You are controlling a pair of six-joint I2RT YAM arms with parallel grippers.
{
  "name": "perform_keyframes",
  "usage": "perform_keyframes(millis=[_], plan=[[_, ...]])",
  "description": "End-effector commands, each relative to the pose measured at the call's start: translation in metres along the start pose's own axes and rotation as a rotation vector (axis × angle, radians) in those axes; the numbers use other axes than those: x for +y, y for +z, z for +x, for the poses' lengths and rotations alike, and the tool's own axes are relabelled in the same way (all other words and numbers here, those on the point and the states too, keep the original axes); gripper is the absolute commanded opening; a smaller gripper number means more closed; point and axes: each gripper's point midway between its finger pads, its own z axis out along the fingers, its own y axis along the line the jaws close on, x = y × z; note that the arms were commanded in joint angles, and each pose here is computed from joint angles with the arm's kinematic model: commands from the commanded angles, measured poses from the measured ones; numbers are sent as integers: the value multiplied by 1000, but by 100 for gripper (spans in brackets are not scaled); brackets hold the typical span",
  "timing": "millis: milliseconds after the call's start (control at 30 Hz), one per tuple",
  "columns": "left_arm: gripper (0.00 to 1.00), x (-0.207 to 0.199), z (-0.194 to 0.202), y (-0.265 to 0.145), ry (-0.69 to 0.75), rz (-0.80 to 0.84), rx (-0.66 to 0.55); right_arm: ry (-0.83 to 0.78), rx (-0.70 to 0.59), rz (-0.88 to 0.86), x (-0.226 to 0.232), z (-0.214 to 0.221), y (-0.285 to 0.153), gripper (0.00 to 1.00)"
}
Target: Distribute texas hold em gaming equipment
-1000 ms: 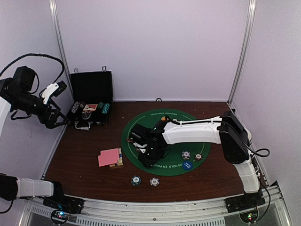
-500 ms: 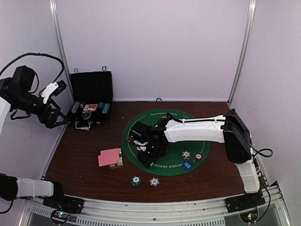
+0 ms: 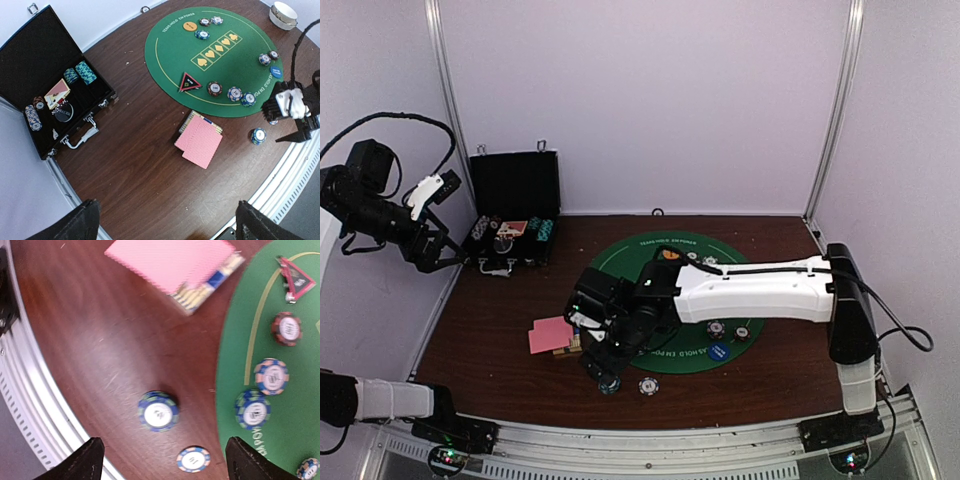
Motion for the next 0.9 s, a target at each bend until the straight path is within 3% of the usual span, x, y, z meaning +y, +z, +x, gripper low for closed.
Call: perform_keyframes(millis=[0,233,600,867], plan=[[98,-3,-7,-9,24,-6,-40,-50,65,-57,23,13,22,89],[98,-5,-8,-12,29,-13,-46,-72,122,-49,25,25,48,93],[98,-6,-8,-13,32,-8,-47,-81,167,-41,23,36,66,90],[98,-4,-8,-13,34,-14,-48,-66,172,-44,19,35,71,74]])
